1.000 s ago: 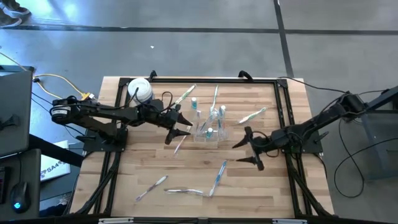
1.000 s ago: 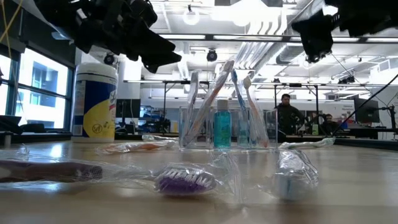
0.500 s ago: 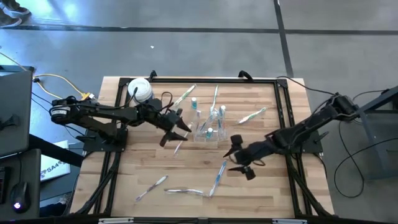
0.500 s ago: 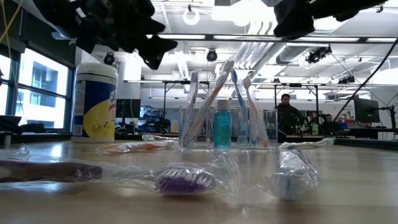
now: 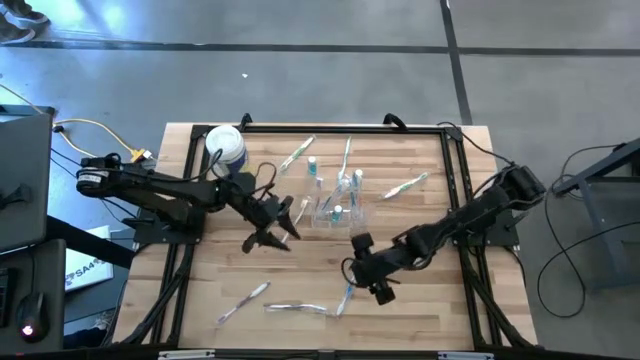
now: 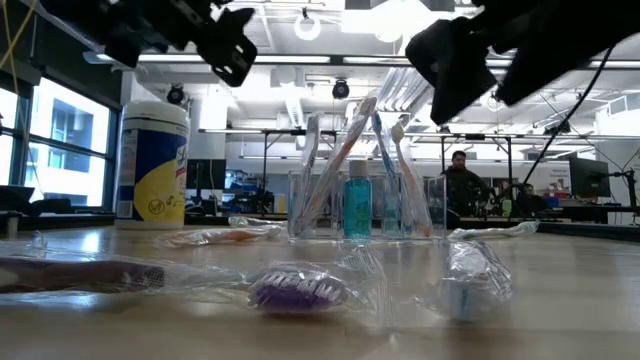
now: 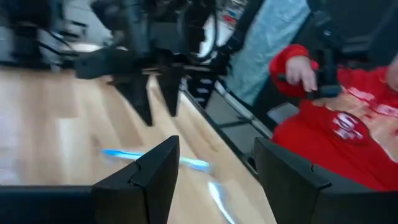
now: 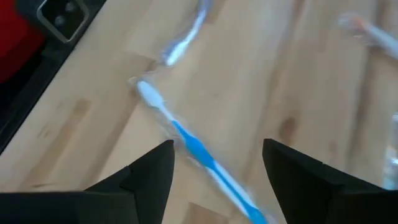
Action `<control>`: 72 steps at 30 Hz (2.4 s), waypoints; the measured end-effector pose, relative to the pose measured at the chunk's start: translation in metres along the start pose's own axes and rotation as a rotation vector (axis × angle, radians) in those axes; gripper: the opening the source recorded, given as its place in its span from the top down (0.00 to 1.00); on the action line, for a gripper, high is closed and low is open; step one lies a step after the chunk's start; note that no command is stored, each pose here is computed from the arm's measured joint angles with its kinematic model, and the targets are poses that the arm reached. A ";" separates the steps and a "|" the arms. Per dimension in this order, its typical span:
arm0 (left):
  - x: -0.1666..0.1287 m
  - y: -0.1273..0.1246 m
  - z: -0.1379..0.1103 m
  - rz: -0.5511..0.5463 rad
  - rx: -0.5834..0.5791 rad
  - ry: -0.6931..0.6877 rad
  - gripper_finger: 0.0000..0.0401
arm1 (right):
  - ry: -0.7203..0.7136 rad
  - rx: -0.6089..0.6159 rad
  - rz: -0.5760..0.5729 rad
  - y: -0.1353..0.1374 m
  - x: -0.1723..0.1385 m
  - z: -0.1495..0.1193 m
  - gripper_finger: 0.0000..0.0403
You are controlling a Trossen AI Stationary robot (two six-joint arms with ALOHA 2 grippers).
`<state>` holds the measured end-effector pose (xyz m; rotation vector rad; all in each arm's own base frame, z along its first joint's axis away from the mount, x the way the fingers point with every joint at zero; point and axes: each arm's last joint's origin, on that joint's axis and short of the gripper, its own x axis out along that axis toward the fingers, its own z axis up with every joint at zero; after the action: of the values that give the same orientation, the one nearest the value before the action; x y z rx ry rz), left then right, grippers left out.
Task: Pick & Place toothbrushing station
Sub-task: Put the blue toothbrush into the left section of the transparent organizer
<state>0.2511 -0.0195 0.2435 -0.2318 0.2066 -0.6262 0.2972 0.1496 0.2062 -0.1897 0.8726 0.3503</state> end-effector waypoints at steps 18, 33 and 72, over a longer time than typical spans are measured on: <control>0.026 -0.046 -0.010 -0.098 0.030 0.033 0.48 | 0.020 -0.028 0.094 0.006 0.037 -0.001 0.42; 0.031 -0.059 -0.015 -0.117 0.036 0.051 0.48 | 0.051 -0.070 0.034 0.011 0.054 -0.008 0.41; 0.032 -0.060 -0.019 -0.077 -0.026 0.088 0.48 | 0.097 0.048 0.095 0.008 0.085 -0.022 0.96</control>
<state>0.2377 -0.0890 0.2378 -0.2382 0.2918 -0.7109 0.3282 0.1692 0.1263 -0.1221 0.9868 0.4111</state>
